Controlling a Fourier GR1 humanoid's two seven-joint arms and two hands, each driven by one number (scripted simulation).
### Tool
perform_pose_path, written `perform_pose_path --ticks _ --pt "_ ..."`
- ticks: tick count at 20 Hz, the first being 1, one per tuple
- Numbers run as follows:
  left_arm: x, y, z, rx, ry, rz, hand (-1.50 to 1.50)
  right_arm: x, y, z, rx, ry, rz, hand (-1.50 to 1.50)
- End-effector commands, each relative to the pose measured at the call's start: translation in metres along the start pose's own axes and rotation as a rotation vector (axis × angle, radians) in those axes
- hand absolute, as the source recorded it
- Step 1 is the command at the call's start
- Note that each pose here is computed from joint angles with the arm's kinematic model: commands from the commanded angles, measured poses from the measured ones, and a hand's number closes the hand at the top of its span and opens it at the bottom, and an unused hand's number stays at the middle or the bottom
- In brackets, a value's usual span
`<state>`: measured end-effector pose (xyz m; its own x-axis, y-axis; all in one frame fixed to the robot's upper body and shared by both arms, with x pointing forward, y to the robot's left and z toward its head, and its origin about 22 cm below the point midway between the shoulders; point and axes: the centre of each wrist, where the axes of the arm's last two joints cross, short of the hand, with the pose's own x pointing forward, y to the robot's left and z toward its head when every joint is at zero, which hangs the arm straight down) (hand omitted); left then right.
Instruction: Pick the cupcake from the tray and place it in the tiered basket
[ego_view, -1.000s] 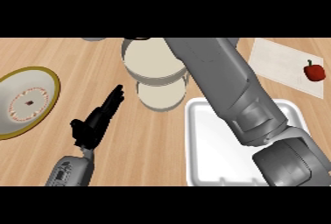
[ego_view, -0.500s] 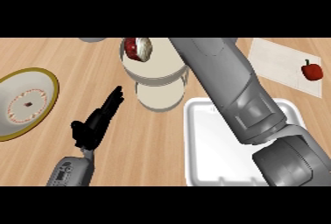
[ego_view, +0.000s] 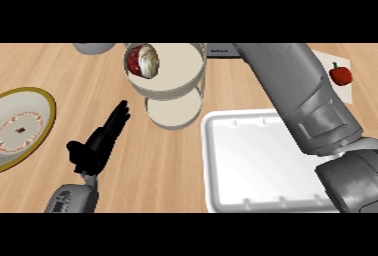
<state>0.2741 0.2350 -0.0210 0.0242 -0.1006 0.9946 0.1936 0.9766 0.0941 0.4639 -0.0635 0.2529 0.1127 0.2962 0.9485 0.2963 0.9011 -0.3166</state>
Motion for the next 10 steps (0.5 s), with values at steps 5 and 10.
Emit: perform_pose_path --ticks 5,10 --pt "-0.007 0.007 0.017 0.027 0.016 0.018 0.0 -0.017 -0.1 -0.034 -0.174 -0.084 -0.199 -1.5" --pt "0.006 0.015 0.012 0.063 0.022 -0.006 0.0 -0.08 -0.182 -0.044 -0.164 -0.097 -0.174 -1.5"
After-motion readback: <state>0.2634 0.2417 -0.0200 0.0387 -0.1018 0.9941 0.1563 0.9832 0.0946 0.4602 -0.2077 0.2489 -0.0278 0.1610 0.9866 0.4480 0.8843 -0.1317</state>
